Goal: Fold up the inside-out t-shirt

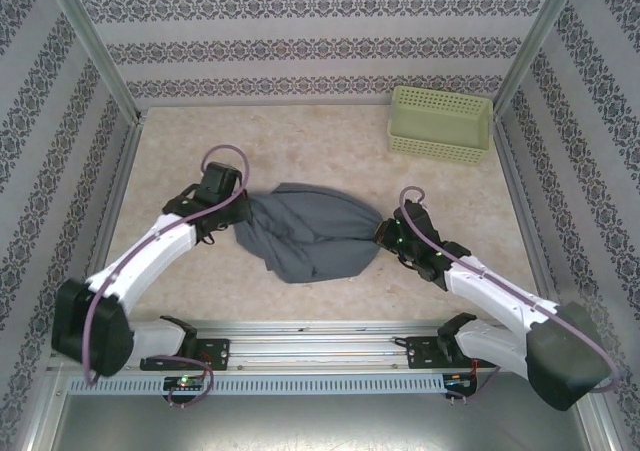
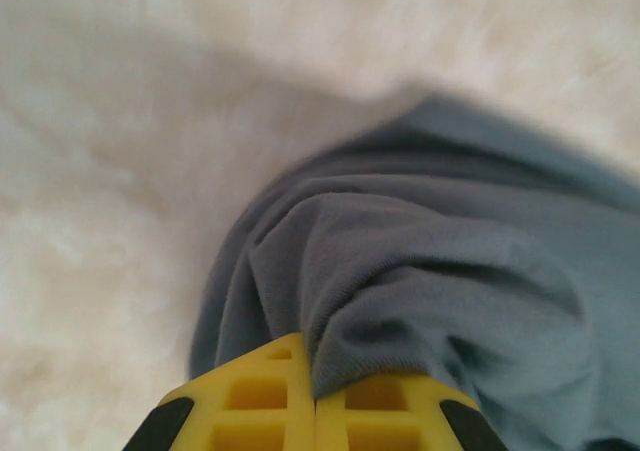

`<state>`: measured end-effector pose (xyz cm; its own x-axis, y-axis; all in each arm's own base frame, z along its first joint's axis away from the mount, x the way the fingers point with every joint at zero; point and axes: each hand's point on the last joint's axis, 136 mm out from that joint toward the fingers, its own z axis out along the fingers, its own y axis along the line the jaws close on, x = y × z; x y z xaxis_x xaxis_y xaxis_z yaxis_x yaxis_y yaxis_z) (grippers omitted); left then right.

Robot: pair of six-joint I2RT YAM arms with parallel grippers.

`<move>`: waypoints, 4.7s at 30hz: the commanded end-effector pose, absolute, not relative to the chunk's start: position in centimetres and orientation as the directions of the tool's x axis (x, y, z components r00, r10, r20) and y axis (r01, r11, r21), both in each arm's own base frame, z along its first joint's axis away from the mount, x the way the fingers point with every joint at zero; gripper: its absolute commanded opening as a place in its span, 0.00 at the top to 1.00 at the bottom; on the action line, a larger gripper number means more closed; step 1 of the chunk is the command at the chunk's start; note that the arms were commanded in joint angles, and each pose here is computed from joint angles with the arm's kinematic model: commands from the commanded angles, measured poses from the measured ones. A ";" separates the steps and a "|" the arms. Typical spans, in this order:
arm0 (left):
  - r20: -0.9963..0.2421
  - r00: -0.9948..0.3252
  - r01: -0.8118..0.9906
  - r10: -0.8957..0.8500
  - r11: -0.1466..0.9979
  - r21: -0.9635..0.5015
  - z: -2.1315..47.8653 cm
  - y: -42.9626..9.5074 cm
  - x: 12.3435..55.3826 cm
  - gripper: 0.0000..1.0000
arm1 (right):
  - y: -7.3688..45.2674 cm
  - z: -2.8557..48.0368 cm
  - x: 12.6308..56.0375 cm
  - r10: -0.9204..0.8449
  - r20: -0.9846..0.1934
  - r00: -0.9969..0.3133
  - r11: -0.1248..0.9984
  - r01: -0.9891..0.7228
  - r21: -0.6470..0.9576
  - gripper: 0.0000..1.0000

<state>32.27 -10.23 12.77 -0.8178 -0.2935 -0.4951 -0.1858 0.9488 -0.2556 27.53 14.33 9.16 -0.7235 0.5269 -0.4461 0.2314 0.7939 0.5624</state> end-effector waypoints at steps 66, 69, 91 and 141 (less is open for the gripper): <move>-0.664 -0.745 0.192 -0.063 0.933 -0.304 16.6 -17.3 25.1 0.40 | 32.4 27.2 25.9 0.139 -0.645 -0.751 0.675 -0.405 0.617 1.00; -0.653 -0.757 0.201 -0.028 0.941 -0.272 15.3 -18.6 25.8 0.32 | 32.1 27.2 25.8 0.147 -0.647 -0.748 0.681 -0.398 0.615 1.00; -0.585 -0.811 0.255 -0.019 0.888 -0.382 20.3 -20.3 27.6 1.00 | 19.9 17.4 31.7 0.172 -0.593 -0.786 0.935 -0.060 0.351 1.00; -0.416 -0.848 0.048 -0.328 0.734 -0.677 20.0 -16.1 30.4 1.00 | 32.2 7.7 30.9 -0.052 -0.542 -0.839 0.936 -0.230 0.267 0.97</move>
<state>29.71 -16.97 19.29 -0.8663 -0.2766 -0.4160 0.0763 0.7497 -0.6574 30.53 32.36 4.95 -0.8783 -0.0361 -0.4767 -0.1935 0.9387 0.2854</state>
